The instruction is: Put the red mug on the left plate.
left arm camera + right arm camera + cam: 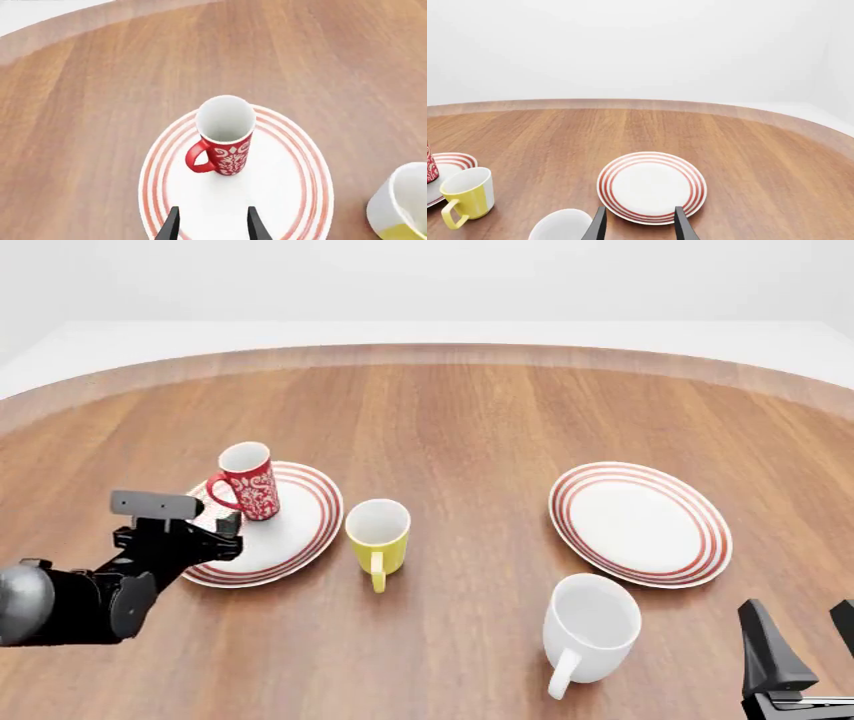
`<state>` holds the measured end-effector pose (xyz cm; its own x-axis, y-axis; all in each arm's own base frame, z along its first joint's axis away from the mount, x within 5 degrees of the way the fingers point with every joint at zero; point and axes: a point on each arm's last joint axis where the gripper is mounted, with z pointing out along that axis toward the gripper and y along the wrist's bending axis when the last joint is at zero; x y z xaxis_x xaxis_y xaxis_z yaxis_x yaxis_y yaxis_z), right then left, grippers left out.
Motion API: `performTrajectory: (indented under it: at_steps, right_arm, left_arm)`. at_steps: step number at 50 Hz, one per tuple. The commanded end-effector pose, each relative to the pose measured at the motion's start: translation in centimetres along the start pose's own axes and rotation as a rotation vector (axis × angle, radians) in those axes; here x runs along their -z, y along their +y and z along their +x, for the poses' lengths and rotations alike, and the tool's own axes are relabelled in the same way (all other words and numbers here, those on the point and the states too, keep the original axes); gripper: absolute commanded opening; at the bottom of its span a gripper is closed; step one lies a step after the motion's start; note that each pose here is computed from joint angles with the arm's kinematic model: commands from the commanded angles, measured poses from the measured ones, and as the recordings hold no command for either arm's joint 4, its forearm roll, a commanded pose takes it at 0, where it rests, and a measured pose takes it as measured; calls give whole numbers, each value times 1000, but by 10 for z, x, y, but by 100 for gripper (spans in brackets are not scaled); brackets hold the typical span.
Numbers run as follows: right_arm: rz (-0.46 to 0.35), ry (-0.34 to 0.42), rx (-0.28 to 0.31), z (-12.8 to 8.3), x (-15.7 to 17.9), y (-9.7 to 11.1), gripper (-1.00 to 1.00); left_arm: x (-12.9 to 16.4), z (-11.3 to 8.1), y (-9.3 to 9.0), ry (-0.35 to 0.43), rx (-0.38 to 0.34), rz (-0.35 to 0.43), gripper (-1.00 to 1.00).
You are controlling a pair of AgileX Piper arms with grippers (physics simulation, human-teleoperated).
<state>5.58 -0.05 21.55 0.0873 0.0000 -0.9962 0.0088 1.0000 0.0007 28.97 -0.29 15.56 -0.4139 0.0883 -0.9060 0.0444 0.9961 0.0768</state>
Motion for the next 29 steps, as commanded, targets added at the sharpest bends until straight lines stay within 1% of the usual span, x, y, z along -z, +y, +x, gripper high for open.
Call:
performTrajectory:
  at_steps: [1,2,3,5,6,7,8,10,13,14,15,16,17,18,19,20,22,23,24,25,26,29]
  right_arm:
    - [-2,0,0,1,0,0,100]
    - [-2,0,0,1,0,0,100]
    - [-2,0,0,1,0,0,100]
    - [-2,0,0,1,0,0,100]
    - [-2,0,1,1,0,0,100]
    - [-2,0,0,1,0,0,100]
    - [-2,0,0,1,0,0,100]
    - [-2,0,1,1,0,0,100]
    - [-2,0,0,1,0,0,100]
    - [-2,0,0,1,0,0,100]
    - [-2,0,0,1,0,0,100]
    - [-2,0,0,1,0,0,100]
    - [-1,0,0,1,0,0,100]
    - [-2,0,0,1,0,0,100]
    - [-2,0,0,1,0,0,100]
    - [-1,0,0,1,0,0,100]
    - [-2,0,0,1,0,0,100]
    - [-2,0,0,1,0,0,100]
    - [-2,0,0,1,0,0,100]
    - [-2,0,0,1,0,0,100]
    - [-2,0,1,1,0,0,100]
    - [-2,0,0,1,0,0,100]
  left_arm:
    - [69,3,-11,-47,-15,41,100]
    - [78,4,-11,-56,-32,42,100]
    - [92,7,-13,-57,-24,52,100]
    - [110,12,-14,-71,-62,61,100]
    - [118,14,-17,-72,-55,78,100]
    - [125,15,-19,-82,-76,90,100]
    - [139,19,-21,-89,-90,105,100]
    - [153,20,-21,-99,-89,116,100]
    - [176,21,-19,-123,-128,121,100]
    - [184,21,-21,-130,-125,147,100]
    - [195,25,-22,-142,-185,167,100]
    - [201,23,-20,-139,-164,152,100]
    - [202,23,-19,-139,-164,152,100]
    - [212,23,-17,-148,-160,144,100]
    - [212,23,-17,-148,-160,144,100]
    - [222,24,-15,-153,-155,142,100]
    - [232,25,-13,-159,-144,133,100]
    - [245,27,-11,-172,-139,127,100]
    - [246,27,-11,-172,-139,127,100]
    - [257,30,-9,-178,-132,117,100]
    - [264,31,-8,-184,-141,110,100]
    - [276,20,-6,-189,-119,110,100]
